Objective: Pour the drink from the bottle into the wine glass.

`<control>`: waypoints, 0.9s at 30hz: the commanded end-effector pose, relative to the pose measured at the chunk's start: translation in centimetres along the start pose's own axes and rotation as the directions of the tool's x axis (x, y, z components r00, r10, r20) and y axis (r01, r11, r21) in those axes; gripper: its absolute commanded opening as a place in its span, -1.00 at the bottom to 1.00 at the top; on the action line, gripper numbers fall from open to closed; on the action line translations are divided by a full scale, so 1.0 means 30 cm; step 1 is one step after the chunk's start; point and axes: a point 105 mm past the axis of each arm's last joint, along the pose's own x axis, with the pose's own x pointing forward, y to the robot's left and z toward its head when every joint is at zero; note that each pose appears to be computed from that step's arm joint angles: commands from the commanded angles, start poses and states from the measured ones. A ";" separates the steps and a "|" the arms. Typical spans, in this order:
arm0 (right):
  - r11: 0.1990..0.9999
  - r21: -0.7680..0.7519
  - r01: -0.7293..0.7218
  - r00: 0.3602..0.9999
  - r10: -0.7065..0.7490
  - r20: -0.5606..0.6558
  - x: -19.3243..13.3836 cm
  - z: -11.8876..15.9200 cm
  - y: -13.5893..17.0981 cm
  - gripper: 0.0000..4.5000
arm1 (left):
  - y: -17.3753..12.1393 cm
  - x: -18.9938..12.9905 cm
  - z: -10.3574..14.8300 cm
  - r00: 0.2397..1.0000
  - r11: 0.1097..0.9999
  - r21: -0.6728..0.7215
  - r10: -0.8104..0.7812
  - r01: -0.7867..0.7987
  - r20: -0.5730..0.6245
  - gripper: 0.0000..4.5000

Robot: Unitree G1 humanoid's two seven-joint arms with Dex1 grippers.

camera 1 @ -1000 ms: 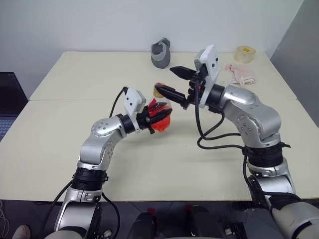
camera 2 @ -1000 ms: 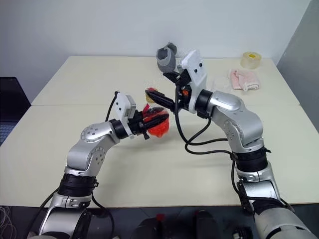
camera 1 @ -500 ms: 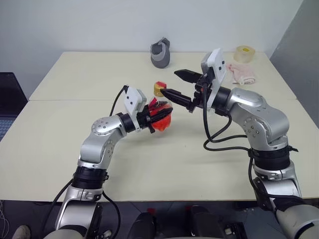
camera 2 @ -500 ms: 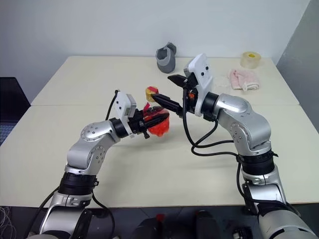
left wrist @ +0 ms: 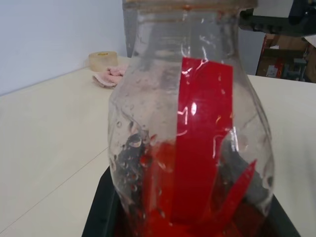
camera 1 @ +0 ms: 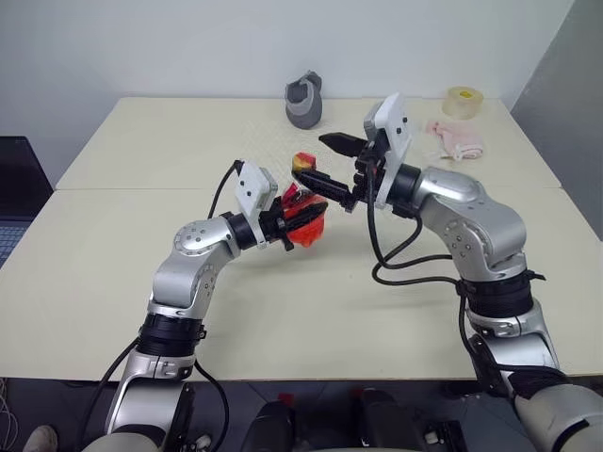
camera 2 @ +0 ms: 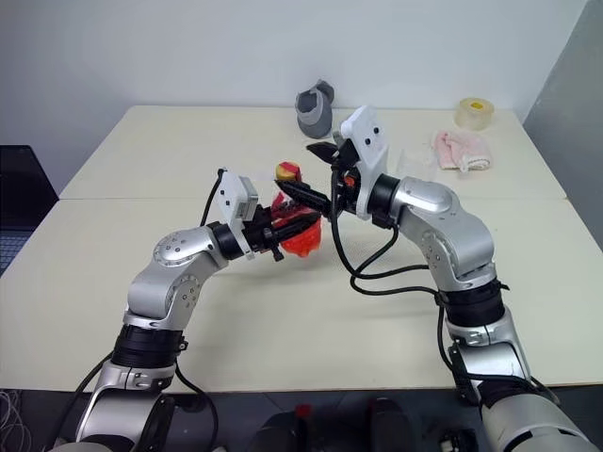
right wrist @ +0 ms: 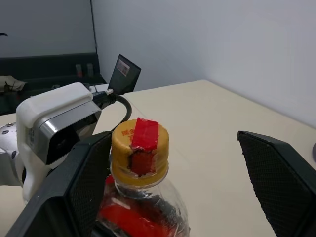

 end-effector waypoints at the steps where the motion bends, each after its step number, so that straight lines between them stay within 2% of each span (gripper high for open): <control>1: 0.999 -0.044 0.022 0.999 -0.020 0.032 -0.004 0.040 -0.020 0.91 | -0.001 0.004 0.061 0.998 0.998 0.058 -0.009 0.006 0.055 -0.37; 17: 0.999 -0.046 0.014 1.000 -0.015 -0.020 -0.098 0.015 -0.026 0.91 | -0.001 0.004 0.058 0.998 0.999 0.054 -0.011 0.007 0.057 -0.37; 27: 1.000 -0.020 -0.021 1.000 0.021 0.002 -0.097 0.029 -0.005 0.91 | 0.001 0.014 0.062 0.998 0.998 0.057 -0.018 0.015 0.062 -0.37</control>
